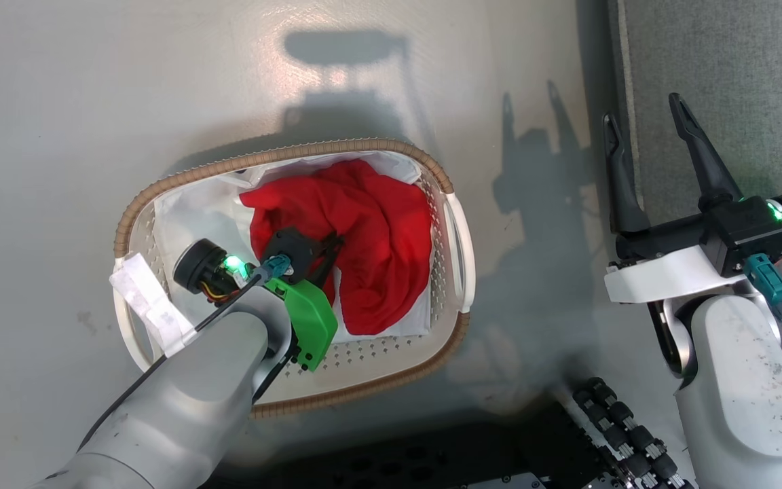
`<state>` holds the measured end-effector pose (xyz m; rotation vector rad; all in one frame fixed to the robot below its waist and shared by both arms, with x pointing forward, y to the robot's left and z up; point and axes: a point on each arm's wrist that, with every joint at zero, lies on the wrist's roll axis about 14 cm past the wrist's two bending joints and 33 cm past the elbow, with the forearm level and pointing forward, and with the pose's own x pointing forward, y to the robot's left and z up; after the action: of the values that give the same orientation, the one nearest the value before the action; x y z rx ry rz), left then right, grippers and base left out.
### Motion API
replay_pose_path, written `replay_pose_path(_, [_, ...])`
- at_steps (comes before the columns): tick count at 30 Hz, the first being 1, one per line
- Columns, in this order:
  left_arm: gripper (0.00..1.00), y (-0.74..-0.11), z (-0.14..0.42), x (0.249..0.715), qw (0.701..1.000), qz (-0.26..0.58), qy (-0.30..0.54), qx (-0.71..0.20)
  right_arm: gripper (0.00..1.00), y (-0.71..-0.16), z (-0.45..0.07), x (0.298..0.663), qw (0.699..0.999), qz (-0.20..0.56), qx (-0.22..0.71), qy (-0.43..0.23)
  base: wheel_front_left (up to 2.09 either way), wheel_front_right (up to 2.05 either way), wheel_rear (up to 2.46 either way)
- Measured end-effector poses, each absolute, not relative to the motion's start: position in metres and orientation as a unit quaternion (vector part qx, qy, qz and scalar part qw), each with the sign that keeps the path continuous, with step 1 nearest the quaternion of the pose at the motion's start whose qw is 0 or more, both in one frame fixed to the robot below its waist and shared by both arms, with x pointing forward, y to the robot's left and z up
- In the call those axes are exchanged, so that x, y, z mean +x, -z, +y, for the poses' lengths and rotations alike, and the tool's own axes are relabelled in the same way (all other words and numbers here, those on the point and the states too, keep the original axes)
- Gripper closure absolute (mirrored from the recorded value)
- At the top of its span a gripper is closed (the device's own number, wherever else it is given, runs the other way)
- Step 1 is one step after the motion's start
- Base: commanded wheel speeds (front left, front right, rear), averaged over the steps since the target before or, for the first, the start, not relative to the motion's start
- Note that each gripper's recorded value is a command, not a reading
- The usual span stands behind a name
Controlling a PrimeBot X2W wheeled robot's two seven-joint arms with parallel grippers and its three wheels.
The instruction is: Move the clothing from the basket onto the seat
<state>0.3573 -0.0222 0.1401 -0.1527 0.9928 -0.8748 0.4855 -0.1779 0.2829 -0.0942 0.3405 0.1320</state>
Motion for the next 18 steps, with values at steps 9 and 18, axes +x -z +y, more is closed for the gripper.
replay_pose_path(9, [1.00, -0.148, -0.014, 0.371, 0.800, 0.447, 0.393, -0.075, 0.00, -0.298, -0.172, 0.497, 0.986, 0.148, -0.032, -0.070, 0.00, 0.00, 0.00])
replay_pose_path(18, [1.00, -0.178, -0.001, 0.366, 0.813, 0.435, 0.380, -0.073, 0.00, -0.332, -0.157, 0.500, 0.989, 0.120, -0.008, -0.085, 0.00, 0.00, 0.00])
